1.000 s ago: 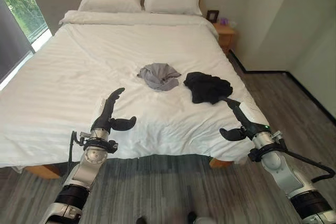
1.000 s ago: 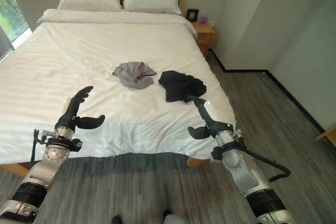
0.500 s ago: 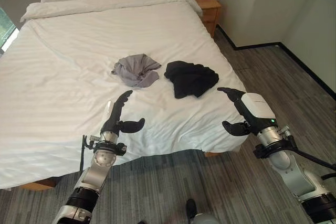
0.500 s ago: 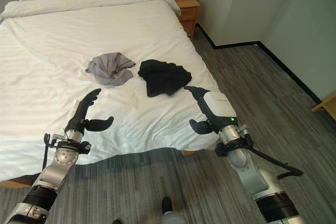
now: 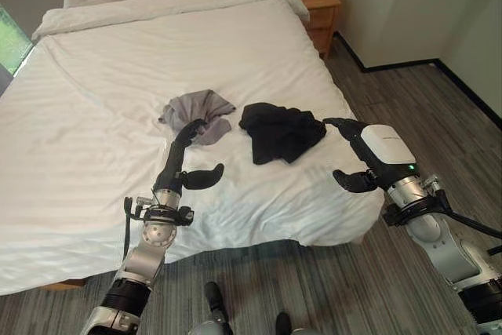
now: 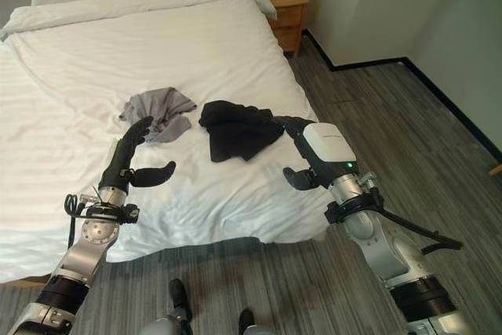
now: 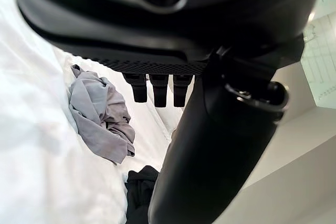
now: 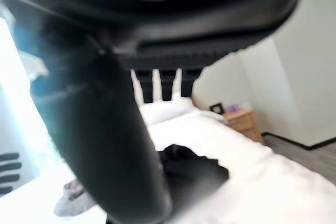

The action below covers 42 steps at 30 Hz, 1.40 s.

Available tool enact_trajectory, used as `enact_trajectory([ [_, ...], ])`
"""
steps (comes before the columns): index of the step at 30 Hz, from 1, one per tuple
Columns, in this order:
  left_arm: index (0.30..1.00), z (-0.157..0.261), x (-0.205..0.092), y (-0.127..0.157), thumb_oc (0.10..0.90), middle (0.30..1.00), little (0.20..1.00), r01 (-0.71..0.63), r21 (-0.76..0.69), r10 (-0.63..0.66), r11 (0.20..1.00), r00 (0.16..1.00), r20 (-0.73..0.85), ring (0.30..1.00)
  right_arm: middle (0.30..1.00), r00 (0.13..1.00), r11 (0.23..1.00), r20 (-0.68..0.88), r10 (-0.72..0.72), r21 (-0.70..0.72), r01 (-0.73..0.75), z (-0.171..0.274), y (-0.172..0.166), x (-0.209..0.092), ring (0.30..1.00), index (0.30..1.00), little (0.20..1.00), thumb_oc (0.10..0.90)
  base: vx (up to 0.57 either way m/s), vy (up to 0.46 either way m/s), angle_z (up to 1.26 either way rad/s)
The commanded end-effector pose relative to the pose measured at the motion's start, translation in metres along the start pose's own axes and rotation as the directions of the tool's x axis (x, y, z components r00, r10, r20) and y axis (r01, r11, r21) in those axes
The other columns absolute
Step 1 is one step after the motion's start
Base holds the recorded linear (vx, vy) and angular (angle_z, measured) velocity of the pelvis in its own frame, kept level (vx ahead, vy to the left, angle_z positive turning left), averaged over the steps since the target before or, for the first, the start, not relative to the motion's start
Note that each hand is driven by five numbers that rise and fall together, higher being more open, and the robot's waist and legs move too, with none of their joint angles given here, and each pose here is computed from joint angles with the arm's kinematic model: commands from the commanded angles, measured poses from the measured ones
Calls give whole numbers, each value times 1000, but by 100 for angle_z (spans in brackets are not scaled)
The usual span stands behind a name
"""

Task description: Pick up bed clothes into laundry basket.

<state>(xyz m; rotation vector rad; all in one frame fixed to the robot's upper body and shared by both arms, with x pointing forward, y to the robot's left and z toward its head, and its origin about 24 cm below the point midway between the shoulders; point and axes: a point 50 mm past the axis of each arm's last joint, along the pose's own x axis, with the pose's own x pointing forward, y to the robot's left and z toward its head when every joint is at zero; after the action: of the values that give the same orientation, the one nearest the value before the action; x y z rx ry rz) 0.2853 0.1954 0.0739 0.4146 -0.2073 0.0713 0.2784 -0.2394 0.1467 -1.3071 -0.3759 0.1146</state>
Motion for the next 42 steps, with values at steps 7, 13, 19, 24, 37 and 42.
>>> enact_trajectory([
  [7,900,24,-4,40,800,900,900,-109,-28,112,994,982,153,900,900,992,992,99,-76,-97,85,17,-25,28,900,900,900,800,219,26,21],
  [13,900,13,-4,47,800,900,900,-151,-60,156,987,982,104,900,900,998,995,-62,1,-101,-7,-8,2,24,900,900,900,800,114,-100,26],
  [19,900,8,-4,38,800,900,900,-82,-81,88,993,993,76,900,900,978,997,-208,27,-72,-42,-32,19,11,900,900,900,800,136,-162,54],
  [24,900,-6,-15,35,800,900,900,-46,-61,47,997,999,13,900,900,959,996,-274,64,-47,-80,-44,28,0,900,900,900,800,99,-89,11],
  [37,900,33,3,26,800,900,900,-6,-178,39,984,982,185,900,900,867,992,-488,100,112,-52,-80,48,23,900,900,900,800,-83,-72,10],
  [42,900,43,11,37,800,900,900,-52,-219,103,974,968,227,900,900,852,998,-523,-27,33,51,-92,13,43,900,900,900,800,-47,-42,18],
])
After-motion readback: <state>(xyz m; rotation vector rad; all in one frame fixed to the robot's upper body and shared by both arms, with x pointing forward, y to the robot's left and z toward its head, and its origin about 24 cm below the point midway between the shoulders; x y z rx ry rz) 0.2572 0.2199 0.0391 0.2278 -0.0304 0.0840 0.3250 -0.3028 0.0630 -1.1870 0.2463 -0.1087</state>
